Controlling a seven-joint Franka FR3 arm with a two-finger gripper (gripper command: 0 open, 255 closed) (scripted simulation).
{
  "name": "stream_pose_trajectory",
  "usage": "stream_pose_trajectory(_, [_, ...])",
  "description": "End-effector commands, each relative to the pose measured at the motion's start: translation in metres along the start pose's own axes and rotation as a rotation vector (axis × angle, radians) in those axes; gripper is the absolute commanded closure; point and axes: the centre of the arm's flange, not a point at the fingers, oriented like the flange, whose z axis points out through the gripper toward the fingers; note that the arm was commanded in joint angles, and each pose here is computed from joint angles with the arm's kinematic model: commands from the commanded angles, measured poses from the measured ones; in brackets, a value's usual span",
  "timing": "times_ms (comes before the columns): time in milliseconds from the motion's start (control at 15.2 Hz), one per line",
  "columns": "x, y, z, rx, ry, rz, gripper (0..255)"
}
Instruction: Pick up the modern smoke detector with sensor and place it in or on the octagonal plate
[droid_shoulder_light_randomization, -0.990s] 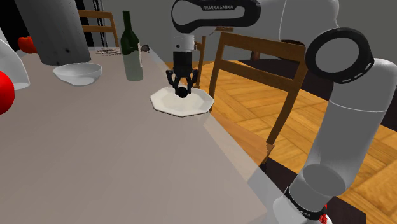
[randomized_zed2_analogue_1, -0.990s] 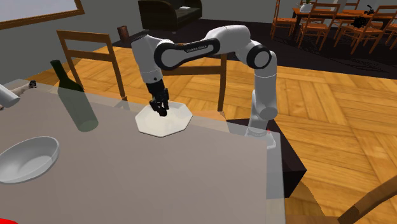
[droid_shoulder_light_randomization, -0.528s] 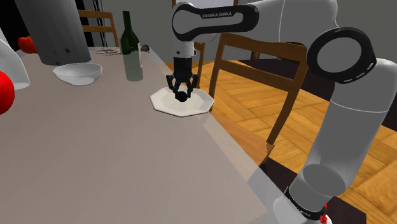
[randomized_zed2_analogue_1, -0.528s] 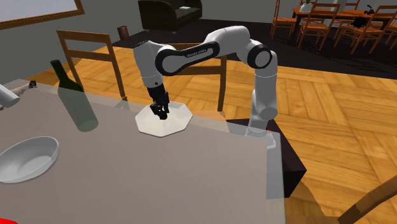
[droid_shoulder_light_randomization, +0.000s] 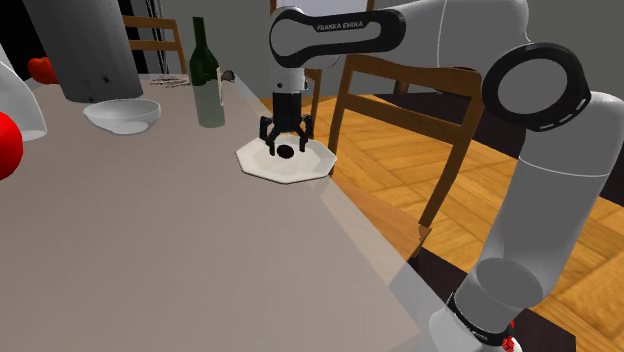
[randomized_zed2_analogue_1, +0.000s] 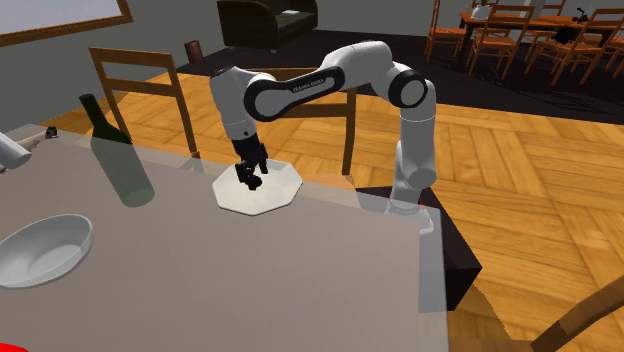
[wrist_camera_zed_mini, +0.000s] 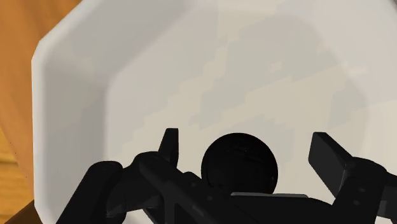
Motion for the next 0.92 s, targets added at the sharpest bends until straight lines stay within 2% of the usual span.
stream_pose_trajectory(0, [0.0, 0.0, 0.0, 0.0, -0.001, 0.0, 0])
stream_pose_trajectory(66, [0.0, 0.0, -0.001, 0.0, -0.001, 0.0, 0])
stream_pose_trajectory(330, [0.0, 0.0, -0.051, 0.0, -0.001, 0.0, 0])
stream_pose_trajectory(858, [0.0, 0.0, -0.051, 0.0, -0.001, 0.0, 0])
